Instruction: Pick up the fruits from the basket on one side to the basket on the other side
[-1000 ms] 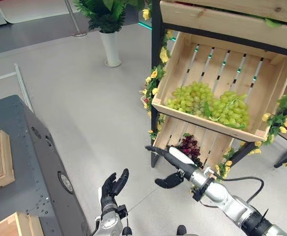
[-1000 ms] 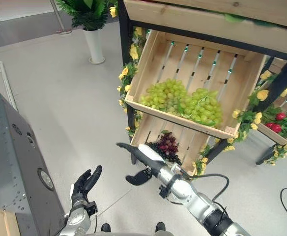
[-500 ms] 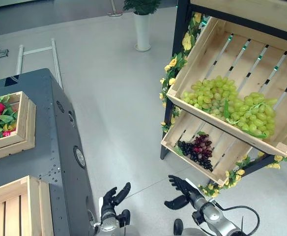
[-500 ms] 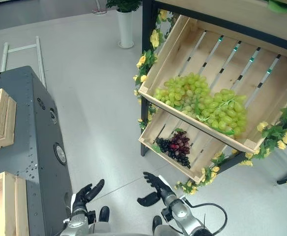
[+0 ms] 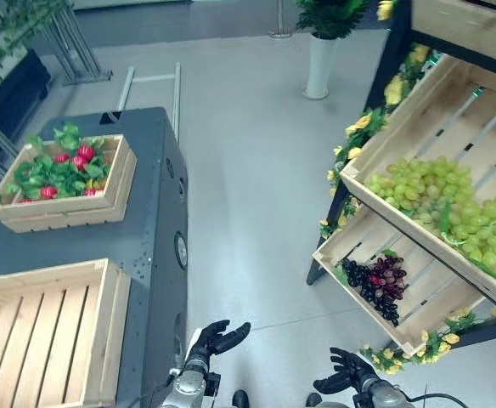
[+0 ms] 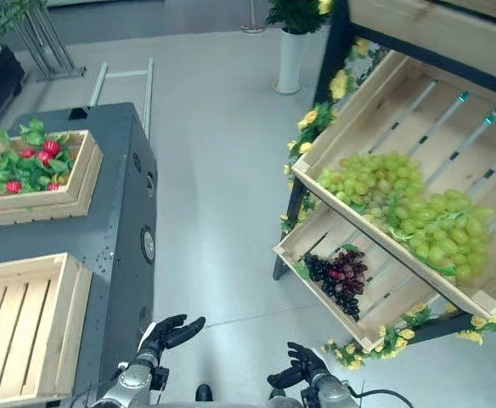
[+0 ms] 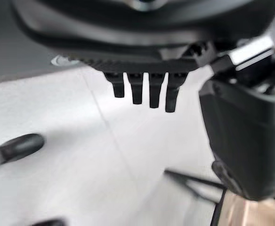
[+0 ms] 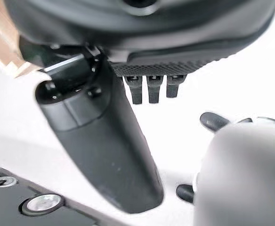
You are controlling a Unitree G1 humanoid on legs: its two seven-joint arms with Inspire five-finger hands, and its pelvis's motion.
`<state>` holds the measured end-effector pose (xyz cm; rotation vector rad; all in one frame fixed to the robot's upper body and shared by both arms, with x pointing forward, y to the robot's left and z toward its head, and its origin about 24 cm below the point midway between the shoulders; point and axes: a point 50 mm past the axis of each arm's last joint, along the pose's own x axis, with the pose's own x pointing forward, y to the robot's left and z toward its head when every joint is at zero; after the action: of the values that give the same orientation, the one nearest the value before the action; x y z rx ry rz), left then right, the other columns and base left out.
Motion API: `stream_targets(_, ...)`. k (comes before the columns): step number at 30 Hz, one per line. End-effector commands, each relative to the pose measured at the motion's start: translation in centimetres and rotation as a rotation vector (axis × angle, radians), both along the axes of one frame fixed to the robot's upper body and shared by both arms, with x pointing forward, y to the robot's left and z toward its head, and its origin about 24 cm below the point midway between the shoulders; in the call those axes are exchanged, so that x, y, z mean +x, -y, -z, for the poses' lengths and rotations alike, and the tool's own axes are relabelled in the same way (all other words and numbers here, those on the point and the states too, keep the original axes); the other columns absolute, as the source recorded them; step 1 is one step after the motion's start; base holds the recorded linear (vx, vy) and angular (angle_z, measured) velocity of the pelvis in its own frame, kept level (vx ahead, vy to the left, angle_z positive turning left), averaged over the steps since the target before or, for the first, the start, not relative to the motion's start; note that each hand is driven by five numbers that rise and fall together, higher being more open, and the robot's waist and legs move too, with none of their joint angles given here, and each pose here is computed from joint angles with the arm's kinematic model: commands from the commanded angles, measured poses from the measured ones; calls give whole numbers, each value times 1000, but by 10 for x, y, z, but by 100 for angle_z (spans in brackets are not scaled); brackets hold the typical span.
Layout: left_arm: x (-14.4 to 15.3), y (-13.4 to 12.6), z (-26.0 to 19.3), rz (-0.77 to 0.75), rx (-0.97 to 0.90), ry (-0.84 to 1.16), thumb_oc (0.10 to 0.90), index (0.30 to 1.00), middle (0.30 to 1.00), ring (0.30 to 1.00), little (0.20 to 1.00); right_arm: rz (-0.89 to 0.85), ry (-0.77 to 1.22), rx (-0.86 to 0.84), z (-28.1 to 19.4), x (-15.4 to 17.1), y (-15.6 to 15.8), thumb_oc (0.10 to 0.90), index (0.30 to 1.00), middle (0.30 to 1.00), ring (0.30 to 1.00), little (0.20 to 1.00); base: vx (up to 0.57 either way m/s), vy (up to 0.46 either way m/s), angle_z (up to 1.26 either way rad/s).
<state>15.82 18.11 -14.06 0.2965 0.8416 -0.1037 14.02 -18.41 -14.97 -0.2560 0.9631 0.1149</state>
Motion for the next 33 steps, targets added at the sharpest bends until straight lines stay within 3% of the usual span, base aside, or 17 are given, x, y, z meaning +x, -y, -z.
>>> stream_targets(1,4,11,0,114,-36,-34,800,900,900,900,900,-239,177,-171,-18,34,-3,800,900,900,900,900,-225,-6,-32)
stream_targets(6,-4,-3,5,57,0,-83,800,900,900,900,900,-265,134,-143,-16,32,-6,800,900,900,900,900,-56,-134,-10)
stream_targets(12,-1,-10,3,5,116,-49,800,900,900,900,900,-416,97,-124,-14,34,-16,800,900,900,900,900,-52,-234,1)
stream_targets(16,-2,-5,3,158,194,-17,800,900,900,900,900,-324,82,-70,-14,34,-12,800,900,900,900,900,79,-163,17)
stream_targets(33,-9,7,5,190,133,-4,800,900,900,900,900,-240,-38,-20,0,8,-9,800,900,900,900,900,34,-13,7)
